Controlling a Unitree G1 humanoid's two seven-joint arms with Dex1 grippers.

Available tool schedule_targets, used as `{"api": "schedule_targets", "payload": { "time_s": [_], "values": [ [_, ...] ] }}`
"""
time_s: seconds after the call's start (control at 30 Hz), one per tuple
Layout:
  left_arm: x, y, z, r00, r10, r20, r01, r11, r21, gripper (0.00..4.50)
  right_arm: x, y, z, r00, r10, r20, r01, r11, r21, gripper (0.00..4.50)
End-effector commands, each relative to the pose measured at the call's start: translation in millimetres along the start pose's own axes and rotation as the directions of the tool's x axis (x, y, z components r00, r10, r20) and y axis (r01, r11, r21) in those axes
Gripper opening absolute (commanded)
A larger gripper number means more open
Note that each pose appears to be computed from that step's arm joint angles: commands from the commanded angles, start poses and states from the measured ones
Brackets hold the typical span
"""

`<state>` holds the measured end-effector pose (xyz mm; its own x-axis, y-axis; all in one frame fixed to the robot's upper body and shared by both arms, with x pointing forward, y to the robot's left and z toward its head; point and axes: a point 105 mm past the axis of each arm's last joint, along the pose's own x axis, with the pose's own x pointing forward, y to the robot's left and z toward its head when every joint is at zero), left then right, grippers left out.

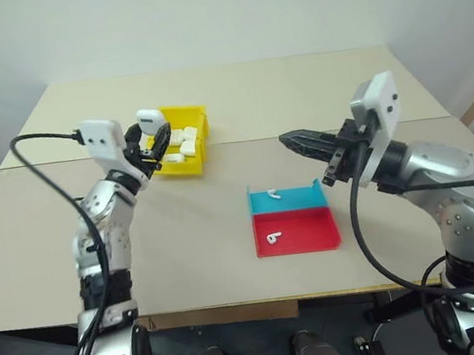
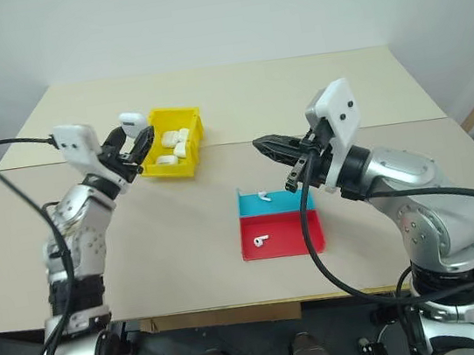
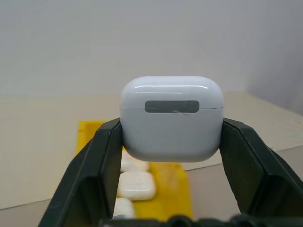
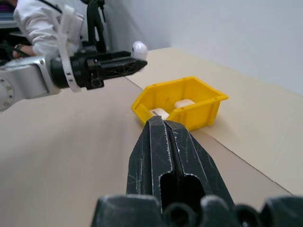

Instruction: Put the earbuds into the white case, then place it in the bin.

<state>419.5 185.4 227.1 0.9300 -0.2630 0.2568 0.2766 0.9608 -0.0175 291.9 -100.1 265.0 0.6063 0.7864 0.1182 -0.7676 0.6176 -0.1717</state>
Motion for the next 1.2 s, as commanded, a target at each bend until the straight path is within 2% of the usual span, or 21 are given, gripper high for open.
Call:
{"api": "schedule_targets", "payload": {
  "time_s": [0.03, 0.13, 0.27, 0.3, 0.5, 0.6, 0.7, 0.8, 0.93, 1.13, 1.2],
  "values": [
    [32.1, 5.2, -0.2, 0.993, 0.116, -0.024, -0.113, 0.988, 0.102, 2.76, 0.2, 11.0, 12.6, 0.999, 0.005, 0.054, -0.004, 1.0, -0.007, 0.03],
    [51.1, -1.8, -12.7, 0.992, 0.106, -0.074, -0.095, 0.986, 0.138, 2.76, 2.4, 11.7, 15.0, 0.998, 0.002, 0.064, -0.002, 1.0, -0.001, 0.03],
    [62.3, -10.4, -22.0, 0.989, 0.083, -0.122, -0.065, 0.987, 0.145, 4.18, 3.5, 14.3, 19.2, 0.997, 0.015, 0.079, -0.016, 1.0, 0.004, 0.0],
    [63.0, -11.6, -21.5, 0.99, 0.072, -0.117, -0.054, 0.987, 0.151, 4.41, 3.3, 15.0, 20.0, 0.996, 0.021, 0.082, -0.022, 1.0, 0.01, 0.0],
    [49.9, -5.6, 2.6, 1.0, -0.008, -0.002, 0.008, 0.98, 0.2, 4.46, -1.2, 11.9, 22.2, 0.994, 0.018, 0.112, -0.025, 0.998, 0.064, 0.0],
    [25.7, -6.8, 19.8, 0.993, -0.113, 0.045, 0.101, 0.972, 0.214, 4.46, -5.8, 11.2, 14.8, 0.995, 0.014, 0.097, -0.02, 0.998, 0.062, 0.0],
    [-12.5, -8.8, 30.3, 0.975, -0.222, 0.01, 0.216, 0.956, 0.197, 4.46, -12.0, 8.4, -4.6, 0.999, 0.002, 0.042, -0.005, 0.998, 0.065, 0.0],
    [-74.4, -23.4, 35.8, 0.9, -0.43, -0.068, 0.434, 0.875, 0.217, 4.46, -22.6, 3.2, -31.6, 0.998, 0.004, -0.06, 0.0, 0.998, 0.061, 0.0],
    [-128.5, -43.0, 37.1, 0.792, -0.594, -0.141, 0.611, 0.768, 0.192, 4.46, -35.7, 0.9, -45.7, 0.989, 0.058, -0.134, -0.054, 0.998, 0.033, 0.0],
    [-168.5, -56.7, 39.3, 0.69, -0.687, -0.229, 0.722, 0.675, 0.151, 4.46, -47.4, 3.3, -60.0, 0.956, 0.16, -0.245, -0.173, 0.984, -0.031, 0.0],
    [-173.7, -56.8, 38.7, 0.683, -0.689, -0.241, 0.725, 0.681, 0.107, 4.46, -48.6, 3.2, -60.3, 0.951, 0.178, -0.252, -0.192, 0.981, -0.032, 0.0]
  ]
}}
